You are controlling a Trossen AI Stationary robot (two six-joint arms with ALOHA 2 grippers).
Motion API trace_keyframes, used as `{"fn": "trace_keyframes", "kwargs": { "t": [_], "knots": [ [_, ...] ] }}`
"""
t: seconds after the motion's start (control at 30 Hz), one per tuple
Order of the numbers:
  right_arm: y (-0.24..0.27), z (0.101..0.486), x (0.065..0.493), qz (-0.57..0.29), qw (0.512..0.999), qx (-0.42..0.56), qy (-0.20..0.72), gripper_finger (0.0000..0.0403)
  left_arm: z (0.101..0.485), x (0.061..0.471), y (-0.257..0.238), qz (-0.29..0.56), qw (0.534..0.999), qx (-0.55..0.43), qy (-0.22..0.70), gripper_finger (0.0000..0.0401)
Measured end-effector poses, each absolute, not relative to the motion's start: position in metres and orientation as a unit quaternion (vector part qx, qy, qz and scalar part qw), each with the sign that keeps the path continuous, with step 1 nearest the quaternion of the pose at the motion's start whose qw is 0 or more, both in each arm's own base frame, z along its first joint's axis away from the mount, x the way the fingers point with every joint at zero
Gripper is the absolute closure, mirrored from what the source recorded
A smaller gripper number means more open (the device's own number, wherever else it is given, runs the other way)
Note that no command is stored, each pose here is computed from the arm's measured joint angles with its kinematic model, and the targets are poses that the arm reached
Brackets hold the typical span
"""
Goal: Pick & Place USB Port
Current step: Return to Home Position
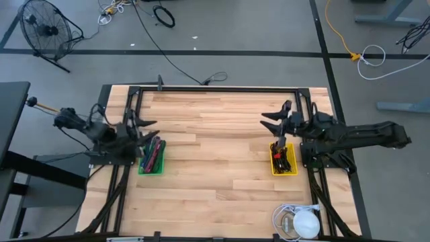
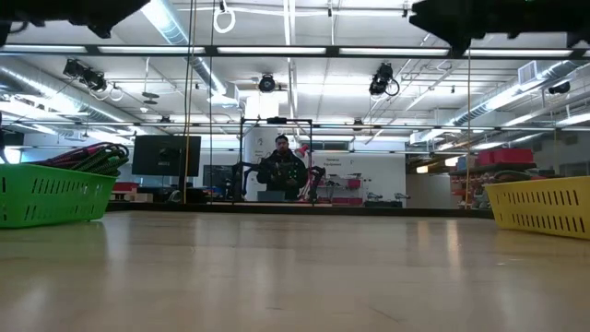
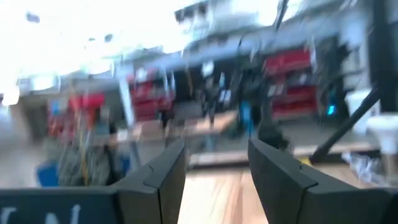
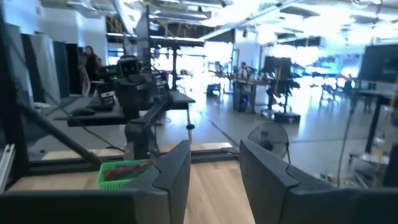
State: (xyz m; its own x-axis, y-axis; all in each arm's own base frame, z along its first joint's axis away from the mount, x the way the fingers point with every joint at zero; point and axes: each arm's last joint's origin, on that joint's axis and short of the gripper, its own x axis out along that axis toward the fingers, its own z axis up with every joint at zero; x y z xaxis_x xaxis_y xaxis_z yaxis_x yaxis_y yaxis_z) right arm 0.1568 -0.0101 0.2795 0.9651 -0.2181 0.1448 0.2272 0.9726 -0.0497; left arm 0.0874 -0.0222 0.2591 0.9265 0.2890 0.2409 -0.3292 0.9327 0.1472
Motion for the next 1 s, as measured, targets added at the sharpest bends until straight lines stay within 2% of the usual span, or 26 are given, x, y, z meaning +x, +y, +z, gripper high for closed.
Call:
{"fn": "trace_keyframes", "kwargs": {
  "t": [0.13, 0.2, 0.3, 0.37, 0.57, 0.73, 1.0],
  "knots": [
    [-0.009, 0.255, 0.156, -0.100, 0.990, -0.037, -0.088, 0.0262, 0.233, 0.087, -0.026, 0.115, 0.959, 0.125, -0.225, 0.0224],
    [-0.009, 0.248, 0.154, -0.095, 0.990, -0.036, -0.103, 0.0262, 0.225, 0.084, -0.024, 0.124, 0.949, 0.125, -0.262, 0.0224],
    [-0.007, 0.242, 0.153, -0.070, 0.990, -0.037, -0.117, 0.0262, 0.227, 0.085, -0.022, 0.145, 0.949, 0.122, -0.251, 0.0224],
    [-0.007, 0.240, 0.152, -0.057, 0.991, -0.033, -0.118, 0.0262, 0.225, 0.086, -0.023, 0.129, 0.948, 0.132, -0.259, 0.0224],
    [-0.008, 0.228, 0.150, -0.079, 0.991, -0.030, -0.108, 0.0262, 0.229, 0.084, -0.020, 0.111, 0.935, 0.158, -0.297, 0.0224],
    [-0.007, 0.210, 0.145, -0.073, 0.991, -0.014, -0.115, 0.0262, 0.229, 0.086, -0.015, 0.128, 0.933, 0.162, -0.295, 0.0224],
    [-0.007, 0.188, 0.137, -0.072, 0.990, 0.022, -0.117, 0.0262, 0.224, 0.092, -0.005, 0.100, 0.939, 0.159, -0.288, 0.0224]
  ]
}}
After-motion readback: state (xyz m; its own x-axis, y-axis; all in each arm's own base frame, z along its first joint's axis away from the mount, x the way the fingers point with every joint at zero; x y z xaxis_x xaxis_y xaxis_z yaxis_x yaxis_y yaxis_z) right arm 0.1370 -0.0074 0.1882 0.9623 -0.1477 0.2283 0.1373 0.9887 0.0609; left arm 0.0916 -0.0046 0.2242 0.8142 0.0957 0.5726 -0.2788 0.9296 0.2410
